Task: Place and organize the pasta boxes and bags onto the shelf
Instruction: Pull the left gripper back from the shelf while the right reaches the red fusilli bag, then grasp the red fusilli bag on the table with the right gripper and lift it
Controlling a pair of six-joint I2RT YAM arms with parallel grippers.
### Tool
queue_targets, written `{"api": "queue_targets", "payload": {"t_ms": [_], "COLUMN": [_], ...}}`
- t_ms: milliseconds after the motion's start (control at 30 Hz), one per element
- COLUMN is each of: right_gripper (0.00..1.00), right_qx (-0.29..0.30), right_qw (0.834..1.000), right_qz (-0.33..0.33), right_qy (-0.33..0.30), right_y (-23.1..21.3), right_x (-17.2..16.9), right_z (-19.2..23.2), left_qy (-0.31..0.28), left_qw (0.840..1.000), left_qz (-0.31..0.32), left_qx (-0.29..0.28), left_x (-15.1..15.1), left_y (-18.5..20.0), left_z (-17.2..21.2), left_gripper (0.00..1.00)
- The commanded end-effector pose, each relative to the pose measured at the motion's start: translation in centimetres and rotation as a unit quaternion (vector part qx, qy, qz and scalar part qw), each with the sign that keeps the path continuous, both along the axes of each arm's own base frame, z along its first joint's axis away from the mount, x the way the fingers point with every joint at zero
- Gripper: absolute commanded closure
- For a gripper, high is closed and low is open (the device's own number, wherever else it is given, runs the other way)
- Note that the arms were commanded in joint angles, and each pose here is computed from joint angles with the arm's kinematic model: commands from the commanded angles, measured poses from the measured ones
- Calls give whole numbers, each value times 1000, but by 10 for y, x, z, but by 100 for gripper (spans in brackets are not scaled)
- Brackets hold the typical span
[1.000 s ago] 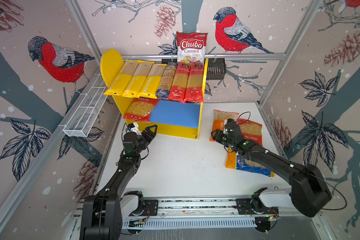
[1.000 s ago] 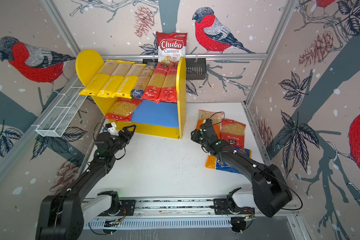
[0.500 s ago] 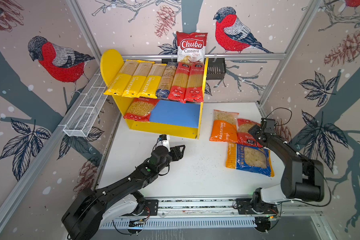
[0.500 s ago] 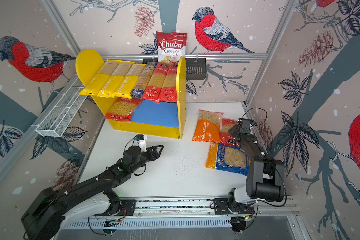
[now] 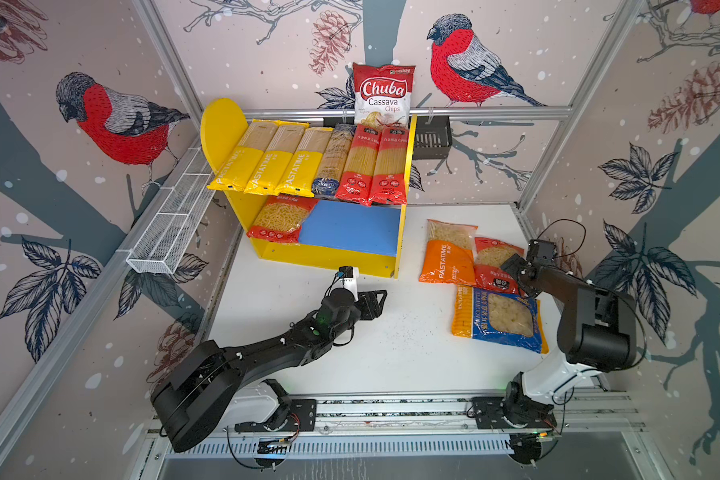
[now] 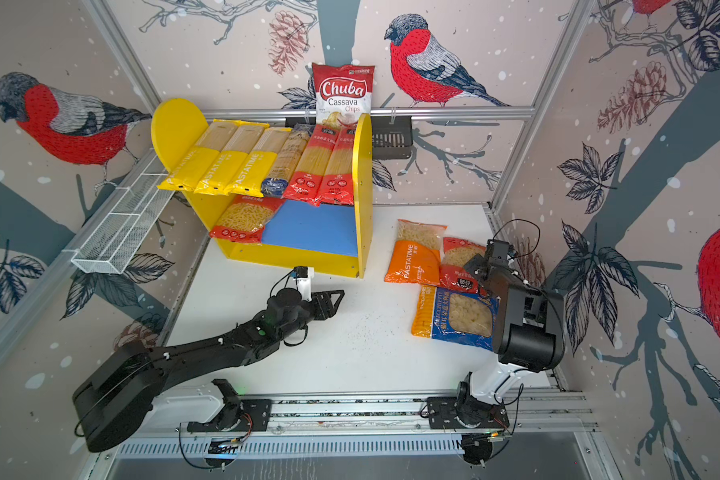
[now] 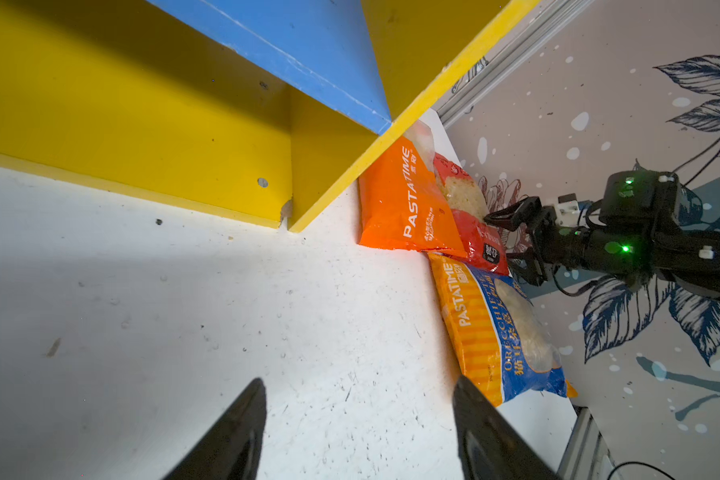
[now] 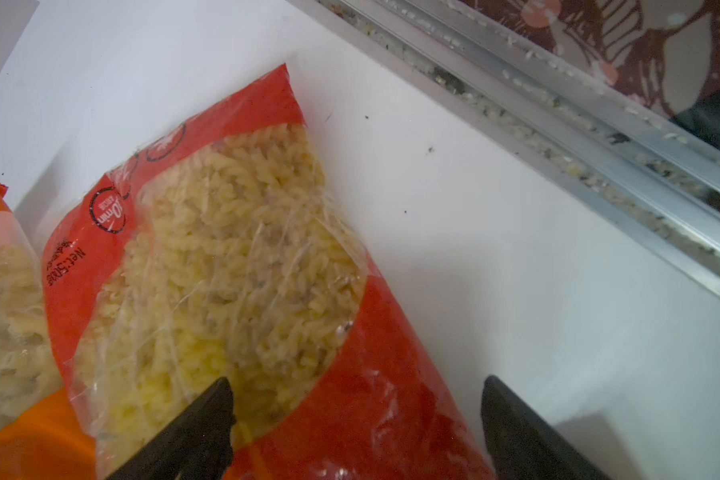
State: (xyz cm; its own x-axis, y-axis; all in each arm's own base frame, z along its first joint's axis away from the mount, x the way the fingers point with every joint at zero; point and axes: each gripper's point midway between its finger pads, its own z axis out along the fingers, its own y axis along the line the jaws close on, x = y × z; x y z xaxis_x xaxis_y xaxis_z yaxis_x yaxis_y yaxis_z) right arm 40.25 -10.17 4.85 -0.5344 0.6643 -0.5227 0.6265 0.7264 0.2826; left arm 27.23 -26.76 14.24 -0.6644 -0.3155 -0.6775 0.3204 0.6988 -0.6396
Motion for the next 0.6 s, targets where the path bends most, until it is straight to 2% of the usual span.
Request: {"api": "queue_targets", "payload": {"t_ms": [0,100,200,467,567], "right_gripper": [10,18,29,64,74], "right_qx": [25,37,49,41,41], "right_qw": [999,998,997,996,995], "right_qz": [33,42,53,59,64], "right_qy": [-16,-10,-17,-54,-72], "right_y": [12,17,23,28,33], "right_x": [13,12,12,18,19], "right_z": [-2,-10,-9,25,41], "left_qy": [-24,-25,-24,-30,-30], "left_qw": [1000,1000,1000,999,999], "left_qz": [-4,-2,0,4,7], "left_qx": [-17,-17,-18,-19,-20], "left_x": [4,4,5,6,6], "left_y": [-5,-4,-4,-3,-2], "left_z": [15,14,14,19,20], "left_gripper": [30,30,30,30,30]}}
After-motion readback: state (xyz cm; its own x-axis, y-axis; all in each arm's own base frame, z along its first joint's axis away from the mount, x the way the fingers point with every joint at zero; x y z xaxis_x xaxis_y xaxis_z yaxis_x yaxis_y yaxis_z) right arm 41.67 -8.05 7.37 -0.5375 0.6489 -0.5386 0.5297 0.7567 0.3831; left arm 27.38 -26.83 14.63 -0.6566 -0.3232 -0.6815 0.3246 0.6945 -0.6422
